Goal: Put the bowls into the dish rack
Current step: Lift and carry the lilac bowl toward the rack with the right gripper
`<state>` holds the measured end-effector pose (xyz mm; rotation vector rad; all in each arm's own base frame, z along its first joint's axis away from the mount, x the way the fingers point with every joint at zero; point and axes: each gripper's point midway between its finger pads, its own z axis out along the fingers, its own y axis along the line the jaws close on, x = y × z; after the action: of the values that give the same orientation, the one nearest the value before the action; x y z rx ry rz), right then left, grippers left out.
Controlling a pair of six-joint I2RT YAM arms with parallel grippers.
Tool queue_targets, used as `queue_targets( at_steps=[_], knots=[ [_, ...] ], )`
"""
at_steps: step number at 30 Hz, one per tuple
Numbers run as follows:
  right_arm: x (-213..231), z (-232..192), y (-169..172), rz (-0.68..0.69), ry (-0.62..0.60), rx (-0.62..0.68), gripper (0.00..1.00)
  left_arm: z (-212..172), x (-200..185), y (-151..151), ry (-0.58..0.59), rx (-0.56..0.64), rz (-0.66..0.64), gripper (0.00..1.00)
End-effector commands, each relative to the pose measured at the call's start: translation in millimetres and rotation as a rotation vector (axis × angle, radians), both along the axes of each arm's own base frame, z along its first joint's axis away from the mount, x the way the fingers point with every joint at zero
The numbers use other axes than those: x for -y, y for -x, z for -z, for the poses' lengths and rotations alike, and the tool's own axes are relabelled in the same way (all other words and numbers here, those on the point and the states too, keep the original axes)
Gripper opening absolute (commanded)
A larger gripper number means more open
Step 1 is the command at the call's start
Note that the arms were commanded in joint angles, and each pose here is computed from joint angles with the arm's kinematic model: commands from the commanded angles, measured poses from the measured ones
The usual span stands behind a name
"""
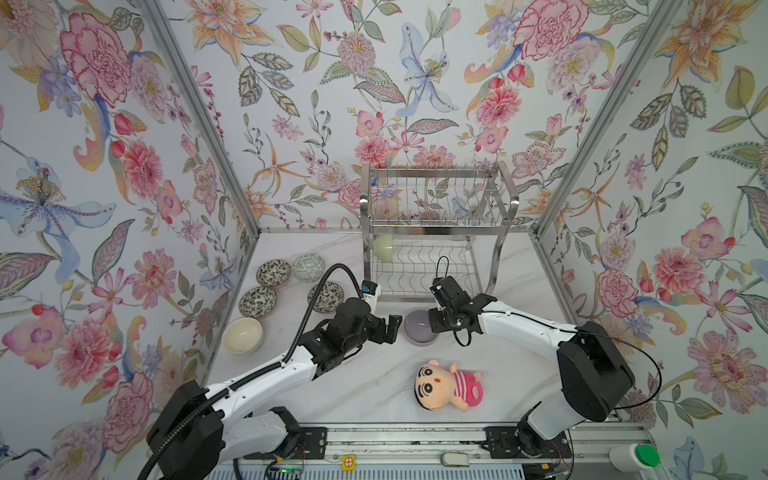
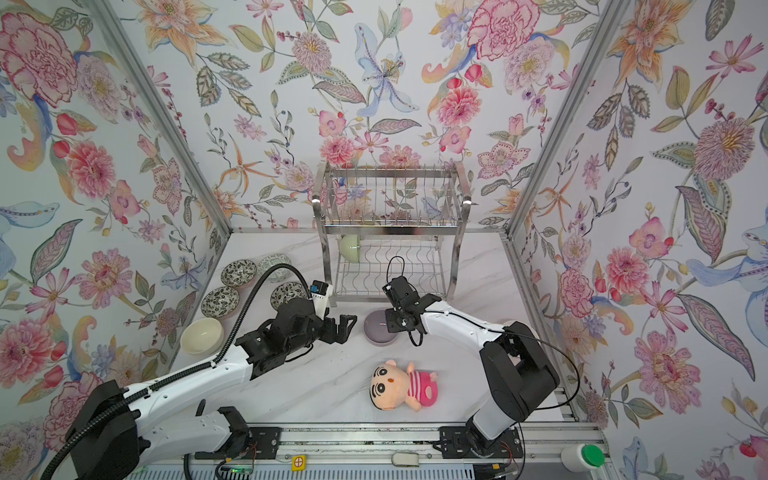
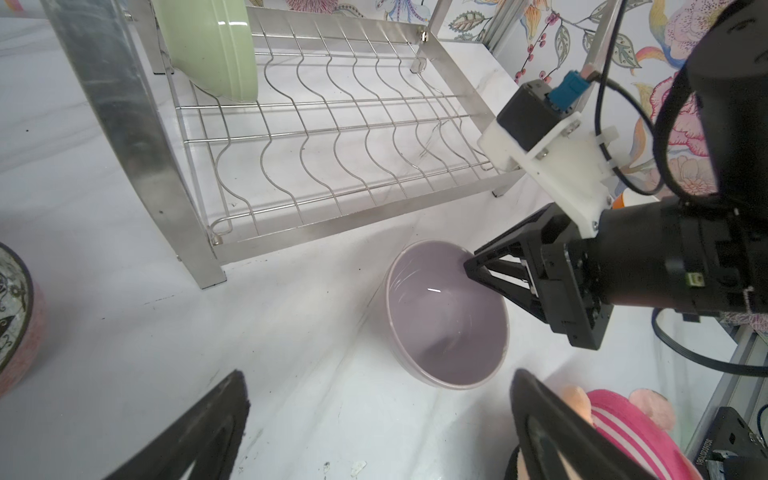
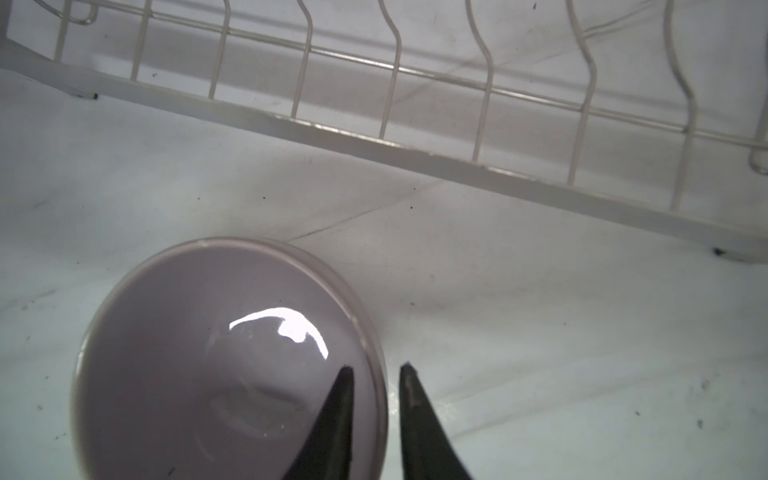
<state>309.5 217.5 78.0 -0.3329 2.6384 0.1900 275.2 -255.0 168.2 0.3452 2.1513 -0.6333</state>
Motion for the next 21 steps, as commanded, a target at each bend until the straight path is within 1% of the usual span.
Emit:
queue_targets(
  at_steps=[1, 4, 7, 9, 13, 17, 21],
  knots=[
    [-1, -23, -6, 0.009, -0.009, 0.040, 0.30, -2, 2, -2, 0.040, -0.012, 0.001, 0.99],
    [-1, -36, -7, 0.010, -0.013, 0.065, 0.37, -1, 3, -1, 0.067, -0.034, 0.009, 0.99],
    [-6, -48, -6, -0.005, -0.003, 0.087, 0.39, 0, 0, 2, 0.106, -0.059, 0.008, 0.99],
    [-15, -56, -2, -0.024, -0.002, 0.104, 0.42, 1, -4, 5, 0.147, -0.080, 0.000, 0.99],
    [-39, -58, 8, -0.063, -0.024, 0.101, 0.50, 11, -23, 10, 0.221, -0.141, -0.040, 0.99],
    [-64, -50, 15, -0.112, -0.017, 0.086, 0.51, 33, -43, 16, 0.266, -0.215, -0.081, 0.99],
    [-87, -36, 29, -0.150, -0.019, 0.045, 0.52, 41, -55, 23, 0.287, -0.233, -0.103, 0.99]
  ],
)
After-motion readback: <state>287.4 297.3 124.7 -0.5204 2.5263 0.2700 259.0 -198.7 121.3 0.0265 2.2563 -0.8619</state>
